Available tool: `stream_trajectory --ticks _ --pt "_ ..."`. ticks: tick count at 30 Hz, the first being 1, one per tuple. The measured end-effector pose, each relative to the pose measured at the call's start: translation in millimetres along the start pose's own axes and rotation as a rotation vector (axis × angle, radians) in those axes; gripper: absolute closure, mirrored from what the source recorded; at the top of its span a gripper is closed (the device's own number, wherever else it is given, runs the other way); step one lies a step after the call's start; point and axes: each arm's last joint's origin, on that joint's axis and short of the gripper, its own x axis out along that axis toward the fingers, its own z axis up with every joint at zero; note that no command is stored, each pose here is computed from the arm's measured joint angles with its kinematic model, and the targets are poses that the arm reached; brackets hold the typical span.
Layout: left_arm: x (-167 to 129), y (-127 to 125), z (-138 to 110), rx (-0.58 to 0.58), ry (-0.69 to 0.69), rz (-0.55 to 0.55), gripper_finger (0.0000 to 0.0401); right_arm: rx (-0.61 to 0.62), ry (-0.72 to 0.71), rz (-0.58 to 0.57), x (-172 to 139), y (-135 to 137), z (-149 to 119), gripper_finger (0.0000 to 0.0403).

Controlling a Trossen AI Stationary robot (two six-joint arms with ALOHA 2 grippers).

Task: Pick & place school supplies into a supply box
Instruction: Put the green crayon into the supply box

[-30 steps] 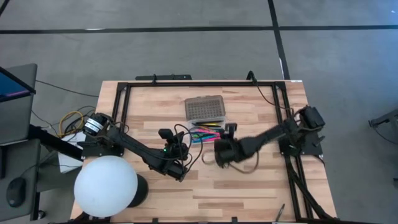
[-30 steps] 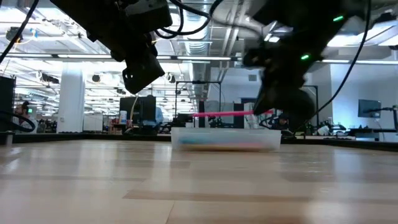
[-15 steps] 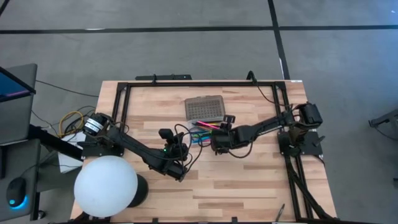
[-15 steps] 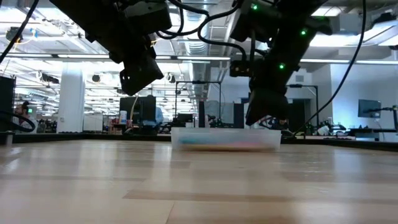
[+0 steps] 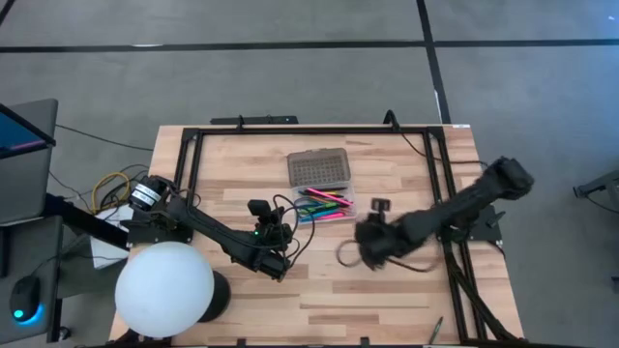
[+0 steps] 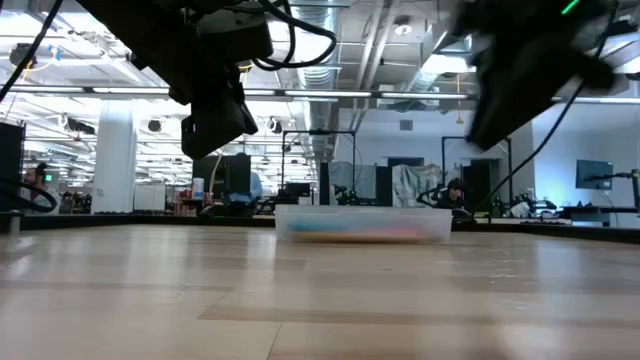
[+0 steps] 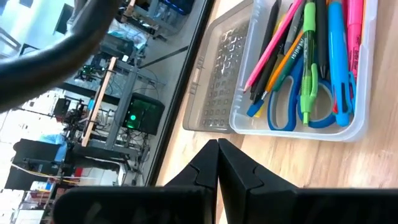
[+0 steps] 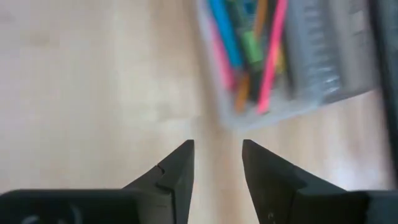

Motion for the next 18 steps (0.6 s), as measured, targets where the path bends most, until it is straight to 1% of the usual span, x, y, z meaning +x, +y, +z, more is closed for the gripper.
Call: stream_trajectory --ticks 3,5,7,10,13,16,18 --pt "0 0 0 0.010 -0.002 0.003 0.0401 0.092 -0.019 0.126 -32 7 -14 0.0282" --pt "0 0 0 0.019 -0.002 0.003 0.0401 0.161 -0.012 0.210 -48 14 -23 0.0285" --pt "0 0 1 0.023 -0.010 0.006 0.0401 0.245 0.031 0.285 -58 21 -31 0.0285" --pt "0 -1 6 0.026 -0.040 0.028 0.0401 0.371 0.146 0.385 -68 33 -43 0.0285" --pt "0 -3 10 0.042 -0.061 0.029 0.0401 0.431 0.270 0.431 -74 47 -54 0.0285" --pt "1 -3 14 0.062 -0.074 0.028 0.0401 0.459 0.378 0.430 -76 61 -65 0.0285" --pt "3 -3 16 0.065 -0.076 0.030 0.0401 0.534 0.478 0.430 -76 70 -70 0.0285"
